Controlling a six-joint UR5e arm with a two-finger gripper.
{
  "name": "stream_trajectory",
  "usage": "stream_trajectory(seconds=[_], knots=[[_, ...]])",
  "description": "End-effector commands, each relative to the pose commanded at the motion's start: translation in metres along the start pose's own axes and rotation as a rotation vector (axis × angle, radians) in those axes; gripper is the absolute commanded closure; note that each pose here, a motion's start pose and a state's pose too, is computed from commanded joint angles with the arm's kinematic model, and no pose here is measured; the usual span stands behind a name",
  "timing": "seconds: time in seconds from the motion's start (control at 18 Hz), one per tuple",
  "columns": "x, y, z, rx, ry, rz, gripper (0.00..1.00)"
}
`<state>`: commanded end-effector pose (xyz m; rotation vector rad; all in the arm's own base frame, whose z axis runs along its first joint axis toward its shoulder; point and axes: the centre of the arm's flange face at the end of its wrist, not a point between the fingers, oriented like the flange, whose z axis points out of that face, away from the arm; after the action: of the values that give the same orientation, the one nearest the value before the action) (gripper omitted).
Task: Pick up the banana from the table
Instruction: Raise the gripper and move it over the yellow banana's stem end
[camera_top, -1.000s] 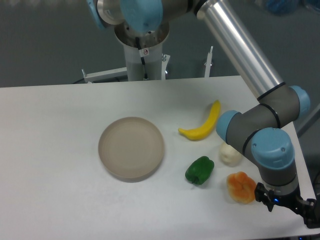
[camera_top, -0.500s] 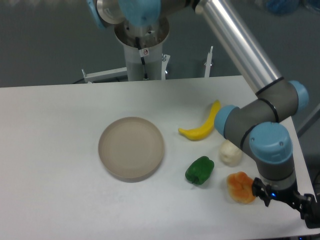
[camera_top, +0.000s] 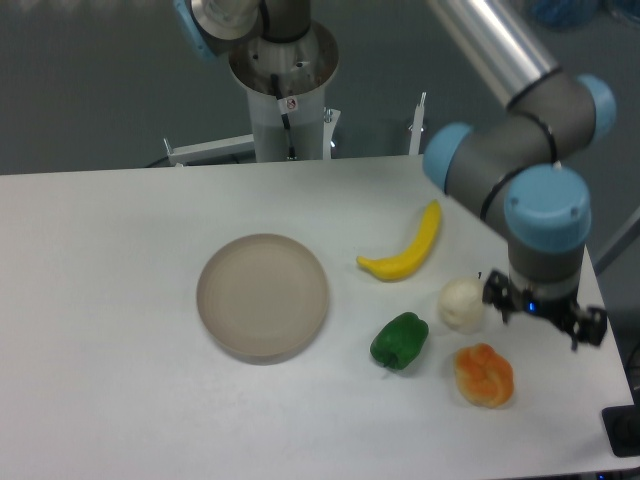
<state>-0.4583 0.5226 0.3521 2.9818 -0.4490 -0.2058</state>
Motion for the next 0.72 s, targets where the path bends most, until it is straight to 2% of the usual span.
stream_trajectory(seconds=[0.17,0.28,0.5,0.61,0.72], knots=[[0.016,0.039,0.015,-0.021,0.063,0.020,0.00],[0.026,0.061,0.040,-0.020,0.112,0.055,0.00],[0.040,0.091,0.077,0.056,0.166,0.037,0.00],[0.058,0.100,0.091,0.079,0.173,0.031,0.00],[0.074,0.104,0.102,0.097,0.147,0.024,0.00]])
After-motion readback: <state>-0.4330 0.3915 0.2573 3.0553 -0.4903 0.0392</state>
